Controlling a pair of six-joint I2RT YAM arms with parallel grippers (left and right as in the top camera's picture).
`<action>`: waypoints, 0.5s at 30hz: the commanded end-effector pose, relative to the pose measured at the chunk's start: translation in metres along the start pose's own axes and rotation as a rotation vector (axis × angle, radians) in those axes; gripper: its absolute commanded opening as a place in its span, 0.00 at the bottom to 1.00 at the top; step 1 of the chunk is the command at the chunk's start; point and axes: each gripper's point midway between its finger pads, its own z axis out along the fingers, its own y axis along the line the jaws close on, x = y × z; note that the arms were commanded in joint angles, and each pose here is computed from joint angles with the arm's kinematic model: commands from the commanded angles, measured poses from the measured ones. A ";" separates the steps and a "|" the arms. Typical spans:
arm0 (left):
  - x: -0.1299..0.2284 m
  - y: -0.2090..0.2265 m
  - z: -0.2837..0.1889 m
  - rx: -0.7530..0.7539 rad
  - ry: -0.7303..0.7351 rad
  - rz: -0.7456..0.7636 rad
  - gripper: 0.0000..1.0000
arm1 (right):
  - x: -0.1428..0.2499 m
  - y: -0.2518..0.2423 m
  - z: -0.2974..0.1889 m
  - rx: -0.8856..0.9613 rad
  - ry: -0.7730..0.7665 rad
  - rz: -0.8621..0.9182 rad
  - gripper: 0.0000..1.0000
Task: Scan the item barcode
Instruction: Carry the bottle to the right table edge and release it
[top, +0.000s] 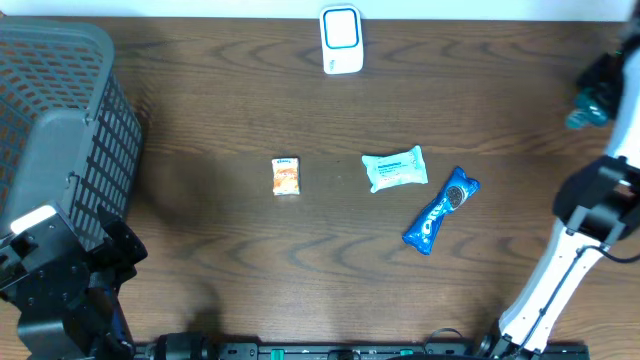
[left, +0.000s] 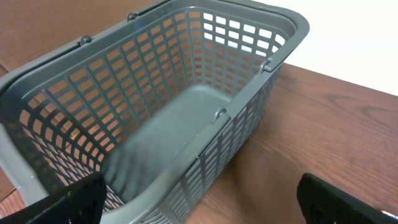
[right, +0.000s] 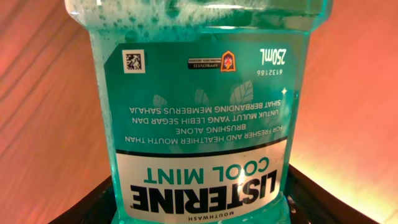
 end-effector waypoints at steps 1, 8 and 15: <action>0.001 0.001 0.001 -0.008 0.004 -0.004 0.98 | -0.029 -0.043 0.000 0.064 -0.075 0.031 0.40; 0.001 0.001 0.001 -0.008 0.004 -0.004 0.98 | -0.021 -0.114 0.069 0.146 0.013 0.140 0.41; 0.001 0.001 0.001 -0.008 0.004 -0.004 0.98 | -0.014 -0.148 0.088 0.179 0.050 0.194 0.59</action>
